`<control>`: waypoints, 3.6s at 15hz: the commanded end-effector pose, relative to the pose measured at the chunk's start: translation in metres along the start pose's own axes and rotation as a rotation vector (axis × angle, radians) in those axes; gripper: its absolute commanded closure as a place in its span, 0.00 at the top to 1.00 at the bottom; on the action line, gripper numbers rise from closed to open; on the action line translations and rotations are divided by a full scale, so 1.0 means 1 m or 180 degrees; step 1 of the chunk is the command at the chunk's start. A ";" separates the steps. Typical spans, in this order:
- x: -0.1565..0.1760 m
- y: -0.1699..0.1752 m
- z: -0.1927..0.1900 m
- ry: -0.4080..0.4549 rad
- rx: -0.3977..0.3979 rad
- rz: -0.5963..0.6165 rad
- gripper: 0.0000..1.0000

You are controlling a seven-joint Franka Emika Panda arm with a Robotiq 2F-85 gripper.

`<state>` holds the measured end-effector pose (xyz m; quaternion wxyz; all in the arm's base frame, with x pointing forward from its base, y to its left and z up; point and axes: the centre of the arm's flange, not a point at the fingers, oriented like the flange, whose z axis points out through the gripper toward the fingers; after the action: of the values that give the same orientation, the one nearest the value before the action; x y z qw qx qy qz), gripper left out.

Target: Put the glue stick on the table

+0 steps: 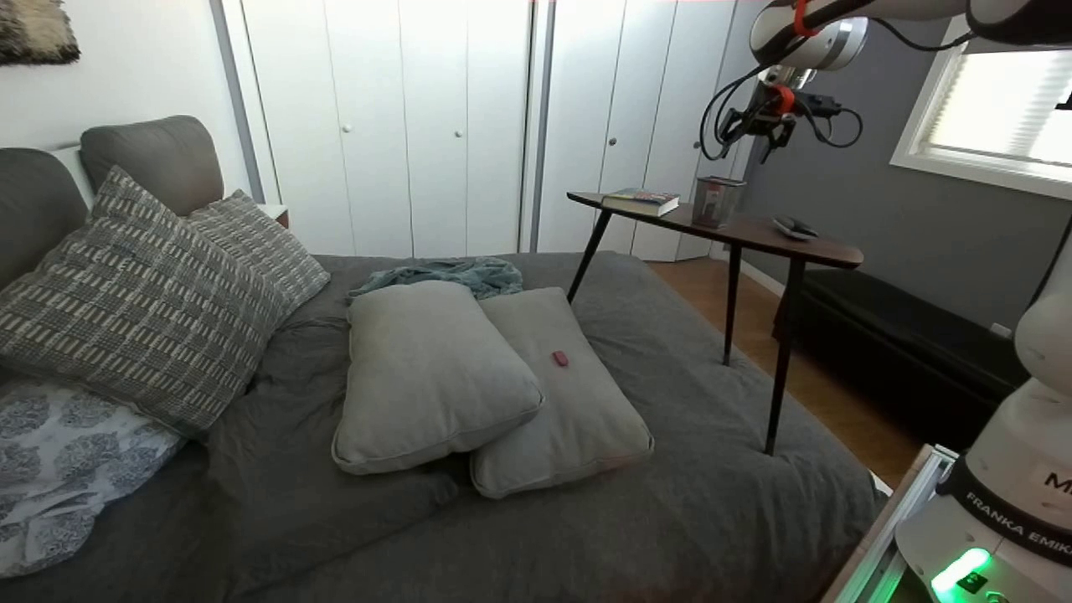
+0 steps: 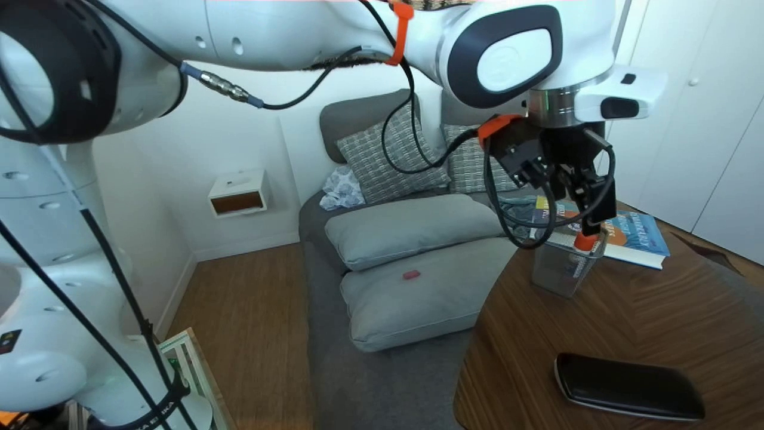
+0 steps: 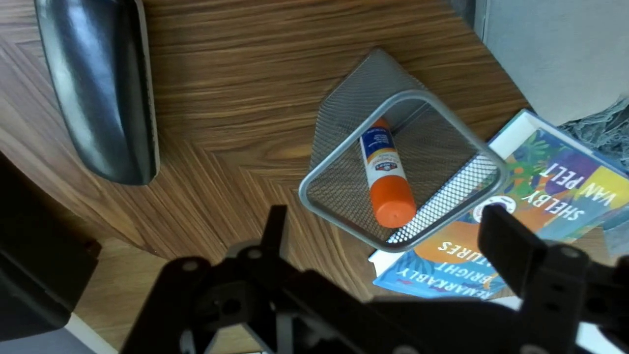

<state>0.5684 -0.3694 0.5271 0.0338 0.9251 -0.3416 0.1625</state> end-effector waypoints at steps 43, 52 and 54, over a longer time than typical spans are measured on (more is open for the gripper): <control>0.057 -0.034 0.069 -0.0386 -0.0198 0.1106 0.16; 0.030 -0.028 -0.035 -0.0127 -0.0017 0.0501 0.08; 0.018 -0.025 -0.058 -0.0119 0.0023 0.0368 0.08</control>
<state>0.6171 -0.3726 0.5684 0.0238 0.8924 -0.4240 0.1525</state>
